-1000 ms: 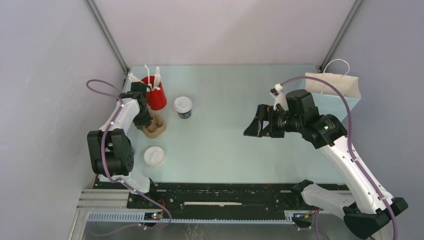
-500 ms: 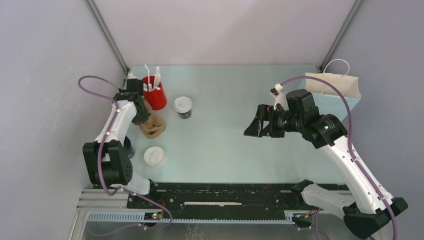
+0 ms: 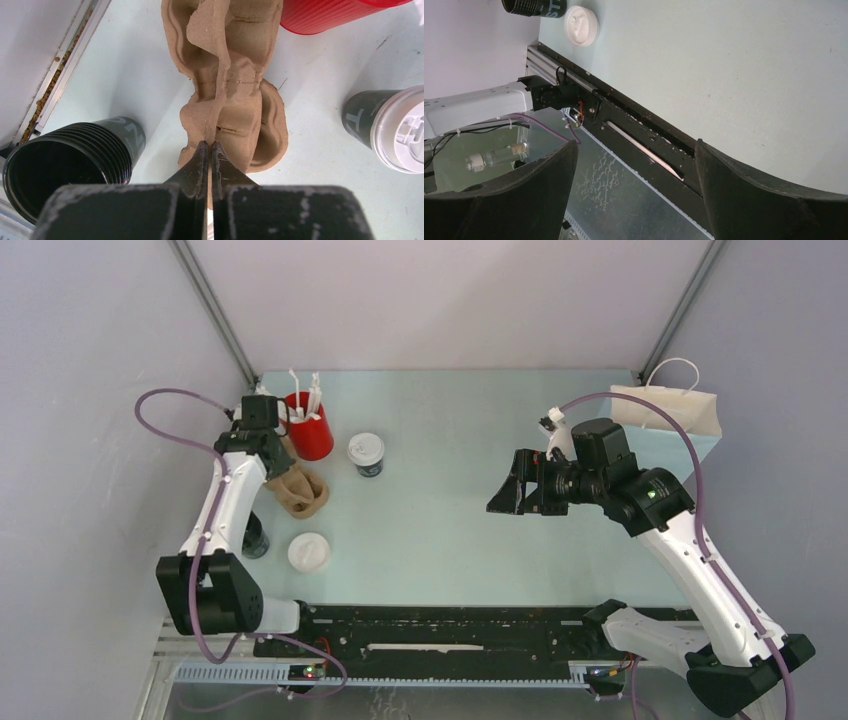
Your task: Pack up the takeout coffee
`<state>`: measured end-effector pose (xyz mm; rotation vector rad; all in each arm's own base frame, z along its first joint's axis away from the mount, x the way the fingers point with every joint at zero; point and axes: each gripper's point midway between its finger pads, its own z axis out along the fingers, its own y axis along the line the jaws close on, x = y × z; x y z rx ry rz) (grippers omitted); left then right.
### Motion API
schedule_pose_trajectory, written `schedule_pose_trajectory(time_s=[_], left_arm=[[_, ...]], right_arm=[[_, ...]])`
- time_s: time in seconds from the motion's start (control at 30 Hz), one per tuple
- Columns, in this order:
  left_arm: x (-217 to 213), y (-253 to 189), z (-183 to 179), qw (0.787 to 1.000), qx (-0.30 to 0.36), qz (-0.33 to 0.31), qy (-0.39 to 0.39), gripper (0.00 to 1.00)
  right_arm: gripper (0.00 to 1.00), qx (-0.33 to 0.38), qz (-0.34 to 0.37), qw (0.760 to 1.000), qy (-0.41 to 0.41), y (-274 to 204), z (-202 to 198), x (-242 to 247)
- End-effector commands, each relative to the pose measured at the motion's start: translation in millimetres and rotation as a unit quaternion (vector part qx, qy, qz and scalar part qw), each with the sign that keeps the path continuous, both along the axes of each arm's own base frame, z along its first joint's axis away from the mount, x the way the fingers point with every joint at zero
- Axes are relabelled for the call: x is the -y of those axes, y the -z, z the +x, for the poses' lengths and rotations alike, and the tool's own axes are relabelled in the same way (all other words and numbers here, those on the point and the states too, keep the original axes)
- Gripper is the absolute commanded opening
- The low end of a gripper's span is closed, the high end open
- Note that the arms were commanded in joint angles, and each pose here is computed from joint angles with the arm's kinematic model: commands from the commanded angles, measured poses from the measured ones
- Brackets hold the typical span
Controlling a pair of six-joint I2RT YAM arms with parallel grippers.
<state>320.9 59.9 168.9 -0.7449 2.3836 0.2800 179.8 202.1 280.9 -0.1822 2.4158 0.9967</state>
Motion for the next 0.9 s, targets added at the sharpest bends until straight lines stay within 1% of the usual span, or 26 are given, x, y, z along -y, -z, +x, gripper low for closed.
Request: schedule_pose_trajectory(time_s=[0.0, 0.17, 0.33, 0.37, 0.43, 0.53, 0.63, 0.73, 0.87], left_arm=[[-5.5, -18.6, -6.0, 0.999, 0.041, 0.01, -0.031, 0.0], [-9.0, -42.9, -19.0, 0.995, 0.083, 0.011, -0.061, 0.0], [-11.2, -86.1, -23.3, 0.987, 0.146, 0.011, -0.073, 0.0], [-8.5, -94.3, -20.9, 0.985, 0.16, 0.004, -0.067, 0.0], [6.8, -112.5, -14.3, 0.98, 0.194, -0.028, -0.034, 0.0], [35.8, -138.1, -7.6, 0.965, 0.245, -0.085, 0.028, 0.0], [68.1, -160.9, -14.8, 0.948, 0.277, -0.137, 0.08, 0.0], [107.0, -186.0, -32.5, 0.921, 0.316, -0.178, 0.144, 0.0], [155.6, -223.3, -65.6, 0.863, 0.373, -0.233, 0.248, 0.0]], right_arm=[[0.95, 0.006, 0.01, 1.0, 0.001, -4.9, 1.3, -1.7], [0.95, 0.003, 0.01, 1.0, 0.004, -4.5, 1.7, -2.6], [0.95, 0.0, 0.014, 1.0, 0.004, -5.1, 2.0, -4.9], [0.95, -0.001, 0.015, 1.0, 0.003, -5.5, 1.6, -5.6], [0.95, -0.002, 0.02, 1.0, 0.003, -7.1, 1.2, -7.0], [0.94, -0.001, 0.025, 1.0, 0.006, -9.9, 0.0, -7.0], [0.95, 0.007, 0.017, 1.0, 0.017, -11.5, 0.5, -1.2], [0.95, 0.021, -0.016, 0.999, 0.034, -15.2, 5.5, 12.8], [0.95, 0.076, -0.057, 0.992, 0.087, -45.5, 27.0, 46.4]])
